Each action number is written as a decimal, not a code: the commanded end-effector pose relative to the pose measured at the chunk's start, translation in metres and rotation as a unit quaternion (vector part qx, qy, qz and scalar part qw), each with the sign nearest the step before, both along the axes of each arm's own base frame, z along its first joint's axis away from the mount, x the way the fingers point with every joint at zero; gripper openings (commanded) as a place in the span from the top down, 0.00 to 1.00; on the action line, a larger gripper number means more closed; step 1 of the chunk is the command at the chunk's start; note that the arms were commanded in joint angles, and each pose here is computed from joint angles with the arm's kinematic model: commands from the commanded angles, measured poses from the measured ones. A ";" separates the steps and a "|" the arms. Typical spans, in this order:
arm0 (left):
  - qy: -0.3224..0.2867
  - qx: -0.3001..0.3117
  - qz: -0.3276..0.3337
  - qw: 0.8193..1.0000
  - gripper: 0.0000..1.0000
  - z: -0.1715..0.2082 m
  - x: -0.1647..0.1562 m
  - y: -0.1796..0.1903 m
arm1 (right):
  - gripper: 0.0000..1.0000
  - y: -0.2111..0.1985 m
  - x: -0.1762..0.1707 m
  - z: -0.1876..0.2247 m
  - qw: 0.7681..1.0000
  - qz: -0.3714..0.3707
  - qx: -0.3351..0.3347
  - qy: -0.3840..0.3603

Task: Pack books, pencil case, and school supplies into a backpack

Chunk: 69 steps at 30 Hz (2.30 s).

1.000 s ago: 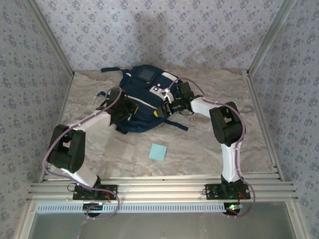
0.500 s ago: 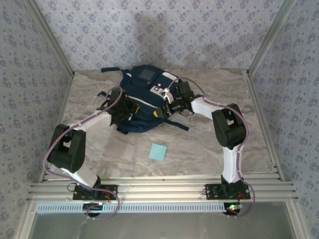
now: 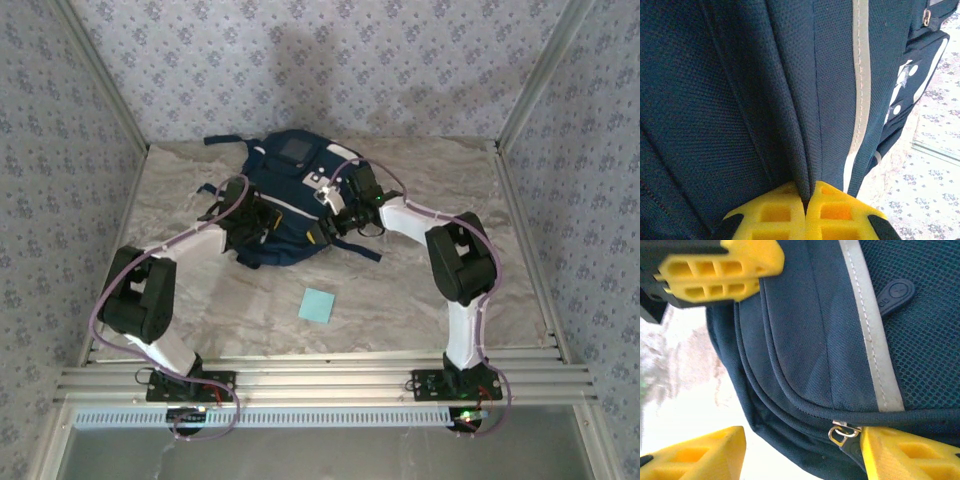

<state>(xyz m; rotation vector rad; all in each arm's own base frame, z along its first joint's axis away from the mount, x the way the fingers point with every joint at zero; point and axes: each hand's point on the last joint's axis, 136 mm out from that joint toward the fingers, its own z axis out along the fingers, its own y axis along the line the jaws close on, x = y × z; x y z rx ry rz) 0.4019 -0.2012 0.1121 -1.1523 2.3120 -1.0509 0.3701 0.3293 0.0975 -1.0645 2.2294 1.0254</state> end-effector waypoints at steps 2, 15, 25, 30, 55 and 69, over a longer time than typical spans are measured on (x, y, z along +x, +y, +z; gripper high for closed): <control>-0.047 -0.056 -0.035 0.997 1.00 0.034 0.009 -0.032 | 0.39 0.003 -0.005 -0.013 0.995 0.046 -0.050 -0.069; -0.045 -0.061 -0.046 0.996 1.00 0.036 0.007 -0.039 | 1.00 -0.007 0.016 0.009 0.996 0.030 -0.038 -0.071; -0.044 -0.058 -0.054 0.996 1.00 0.026 0.007 -0.048 | 1.00 -0.005 -0.006 0.032 0.999 0.002 0.023 0.041; -0.043 -0.060 -0.060 0.995 1.00 0.026 0.008 -0.052 | 0.87 -0.018 -0.007 0.006 0.998 -0.024 -0.024 0.049; -0.105 0.019 -0.160 0.981 0.35 0.075 -0.006 -0.077 | 1.00 -0.072 -0.004 0.024 0.979 -0.177 -0.045 0.093; -0.055 0.095 -0.127 0.986 0.36 0.003 -0.029 -0.028 | 1.00 -0.115 0.003 0.028 0.963 -0.237 -0.052 0.119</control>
